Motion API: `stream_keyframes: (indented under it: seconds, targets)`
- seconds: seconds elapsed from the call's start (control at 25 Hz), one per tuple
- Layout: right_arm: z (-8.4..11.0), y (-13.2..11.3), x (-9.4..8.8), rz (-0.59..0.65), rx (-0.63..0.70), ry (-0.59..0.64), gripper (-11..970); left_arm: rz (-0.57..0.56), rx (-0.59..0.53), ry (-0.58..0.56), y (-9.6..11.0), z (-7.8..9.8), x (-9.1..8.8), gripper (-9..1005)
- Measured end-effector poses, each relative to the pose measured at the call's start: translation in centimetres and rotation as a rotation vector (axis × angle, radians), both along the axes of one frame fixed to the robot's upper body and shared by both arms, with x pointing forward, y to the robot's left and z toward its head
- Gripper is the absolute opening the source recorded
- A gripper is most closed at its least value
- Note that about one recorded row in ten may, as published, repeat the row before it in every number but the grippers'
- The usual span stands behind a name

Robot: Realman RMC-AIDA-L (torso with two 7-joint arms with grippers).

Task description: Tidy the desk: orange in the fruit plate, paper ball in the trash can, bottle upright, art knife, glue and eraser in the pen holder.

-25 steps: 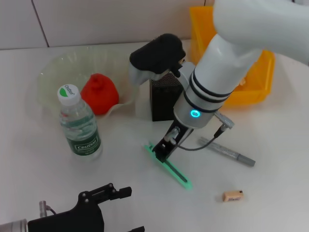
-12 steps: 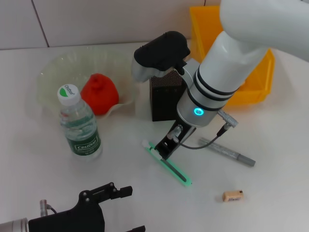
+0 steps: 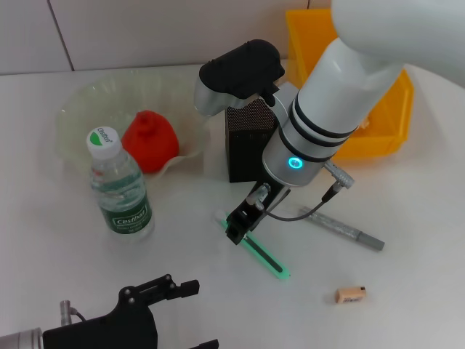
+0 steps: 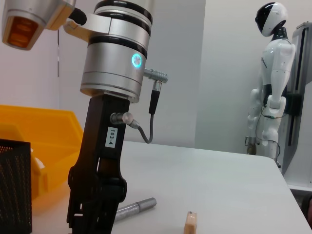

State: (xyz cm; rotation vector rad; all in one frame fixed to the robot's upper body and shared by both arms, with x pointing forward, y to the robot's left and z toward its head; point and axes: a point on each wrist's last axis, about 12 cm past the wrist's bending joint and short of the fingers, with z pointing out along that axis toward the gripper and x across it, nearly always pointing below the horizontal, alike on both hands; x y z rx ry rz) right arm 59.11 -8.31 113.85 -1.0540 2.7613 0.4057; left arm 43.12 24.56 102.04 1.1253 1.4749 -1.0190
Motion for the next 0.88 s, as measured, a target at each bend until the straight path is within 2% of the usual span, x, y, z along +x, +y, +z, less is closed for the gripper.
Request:
stream_keyframes:
  seconds: [0.24,0.44,0.88]
  targets:
    - [-0.4,-0.32,0.32,-0.03,0.0,0.014,339,-0.002,0.0,-0.001,-0.02,0.01,0.03,786]
    - [-0.52,-0.18,0.57,-0.031,-0.015,0.016,474,-0.004,0.002,0.0,-0.02,-0.01,0.01,787]
    - [-0.69,-0.23,0.82,-0.033,-0.032,0.007,473,-0.005,0.003,0.0,-0.03,-0.01,0.02,787]
